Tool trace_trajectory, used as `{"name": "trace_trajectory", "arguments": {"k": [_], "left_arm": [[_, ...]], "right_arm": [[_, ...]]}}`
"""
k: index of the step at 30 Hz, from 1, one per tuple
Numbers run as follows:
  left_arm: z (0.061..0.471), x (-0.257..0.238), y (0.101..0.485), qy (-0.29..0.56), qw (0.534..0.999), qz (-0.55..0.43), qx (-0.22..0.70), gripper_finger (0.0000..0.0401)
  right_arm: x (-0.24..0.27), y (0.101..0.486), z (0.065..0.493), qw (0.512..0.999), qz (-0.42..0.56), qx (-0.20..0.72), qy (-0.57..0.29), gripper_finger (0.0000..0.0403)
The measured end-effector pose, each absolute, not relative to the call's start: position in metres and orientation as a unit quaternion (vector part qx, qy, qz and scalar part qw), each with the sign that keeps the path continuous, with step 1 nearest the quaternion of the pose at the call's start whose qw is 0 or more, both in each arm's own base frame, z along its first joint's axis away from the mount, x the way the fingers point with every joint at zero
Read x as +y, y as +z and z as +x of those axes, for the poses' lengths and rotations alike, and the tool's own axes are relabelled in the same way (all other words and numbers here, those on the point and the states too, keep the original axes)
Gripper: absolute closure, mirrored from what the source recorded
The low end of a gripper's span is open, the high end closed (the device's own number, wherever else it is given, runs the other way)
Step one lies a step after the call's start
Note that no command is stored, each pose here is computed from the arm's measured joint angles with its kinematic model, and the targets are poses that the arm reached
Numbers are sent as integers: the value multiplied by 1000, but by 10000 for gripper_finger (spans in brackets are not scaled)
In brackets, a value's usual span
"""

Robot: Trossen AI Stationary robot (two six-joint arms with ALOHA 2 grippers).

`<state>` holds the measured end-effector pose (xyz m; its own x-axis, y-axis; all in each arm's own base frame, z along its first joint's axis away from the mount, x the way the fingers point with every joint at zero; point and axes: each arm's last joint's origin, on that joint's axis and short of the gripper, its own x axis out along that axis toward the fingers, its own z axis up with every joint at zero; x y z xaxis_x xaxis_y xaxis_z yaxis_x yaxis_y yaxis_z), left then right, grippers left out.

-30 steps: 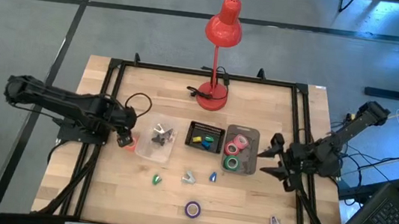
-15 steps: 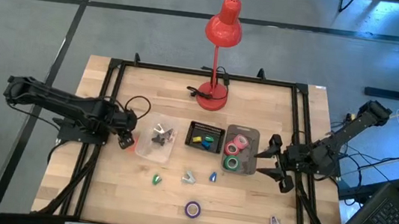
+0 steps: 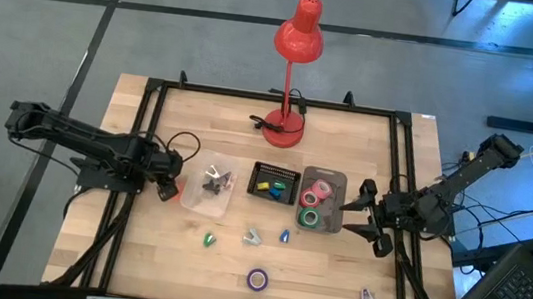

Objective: Pick and place Stapler, Stapler remover, tape
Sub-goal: Put the orange tape into the black bin

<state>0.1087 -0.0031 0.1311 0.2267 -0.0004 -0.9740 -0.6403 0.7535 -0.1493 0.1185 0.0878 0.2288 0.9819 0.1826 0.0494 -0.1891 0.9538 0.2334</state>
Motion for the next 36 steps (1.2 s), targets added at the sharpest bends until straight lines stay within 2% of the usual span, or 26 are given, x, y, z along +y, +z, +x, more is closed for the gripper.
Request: {"name": "trace_trajectory", "arguments": {"k": [2, 5, 6, 11, 16, 22, 26, 30, 36], "left_arm": [[108, -3, 131, 217, 733, -271, 585, 269], [107, -6, 136, 197, 726, -267, 602, 358], [106, -8, 140, 189, 719, -268, 612, 371], [108, -14, 165, 187, 731, -276, 595, 371], [115, -25, 200, 141, 790, -266, 534, 371], [137, -37, 247, 56, 917, -226, 324, 371], [157, -44, 274, 31, 979, -119, 160, 371], [183, -44, 287, 83, 995, -24, 56, 371], [238, -30, 265, 75, 996, 28, 41, 371]], "right_arm": [[88, 229, 119, 988, 120, -14, 94, 178], [88, 229, 118, 987, 132, -13, 95, 178], [88, 229, 119, 985, 141, -13, 94, 178], [88, 229, 119, 981, 169, -9, 95, 178], [88, 229, 119, 981, 170, -8, 95, 178], [88, 227, 120, 983, 165, -4, 79, 178], [89, 222, 124, 986, 155, 6, 55, 178], [89, 221, 133, 987, 159, -3, 36, 178], [90, 220, 152, 990, 137, -39, 21, 178]]}}
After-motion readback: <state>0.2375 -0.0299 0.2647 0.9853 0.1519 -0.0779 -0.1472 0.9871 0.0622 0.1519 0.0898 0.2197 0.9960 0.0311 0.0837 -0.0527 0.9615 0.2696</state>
